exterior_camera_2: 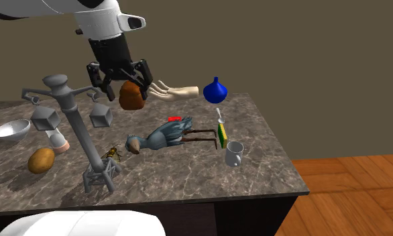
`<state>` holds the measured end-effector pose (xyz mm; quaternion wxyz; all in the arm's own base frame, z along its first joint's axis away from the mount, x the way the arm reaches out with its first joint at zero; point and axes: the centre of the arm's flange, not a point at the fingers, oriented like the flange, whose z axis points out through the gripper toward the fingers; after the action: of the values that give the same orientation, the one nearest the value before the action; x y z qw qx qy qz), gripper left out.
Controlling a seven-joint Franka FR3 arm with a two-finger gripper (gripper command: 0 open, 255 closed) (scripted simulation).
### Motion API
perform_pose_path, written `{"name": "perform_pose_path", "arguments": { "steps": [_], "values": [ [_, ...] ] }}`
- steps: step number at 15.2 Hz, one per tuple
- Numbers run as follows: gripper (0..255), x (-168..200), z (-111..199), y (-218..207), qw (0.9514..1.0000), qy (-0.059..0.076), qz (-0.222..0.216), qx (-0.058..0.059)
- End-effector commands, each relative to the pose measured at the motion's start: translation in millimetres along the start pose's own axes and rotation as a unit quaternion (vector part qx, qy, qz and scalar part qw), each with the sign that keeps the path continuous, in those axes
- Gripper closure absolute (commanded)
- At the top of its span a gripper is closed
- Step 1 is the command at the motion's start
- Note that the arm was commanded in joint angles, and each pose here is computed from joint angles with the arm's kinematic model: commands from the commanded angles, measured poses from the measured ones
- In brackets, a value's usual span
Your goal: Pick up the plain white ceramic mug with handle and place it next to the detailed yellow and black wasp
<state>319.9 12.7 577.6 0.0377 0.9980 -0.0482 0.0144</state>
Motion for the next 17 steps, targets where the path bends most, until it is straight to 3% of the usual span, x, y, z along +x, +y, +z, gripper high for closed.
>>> {"name": "perform_pose_path", "arguments": {
  "steps": [1, 17],
  "values": [
    [0, 0, 0, 0, 1.0, 0.0, 0.0, 0.0],
    [0, 88, 152, 116, 0.9981, 0.01, 0.061, 0.005]
  ]
}}
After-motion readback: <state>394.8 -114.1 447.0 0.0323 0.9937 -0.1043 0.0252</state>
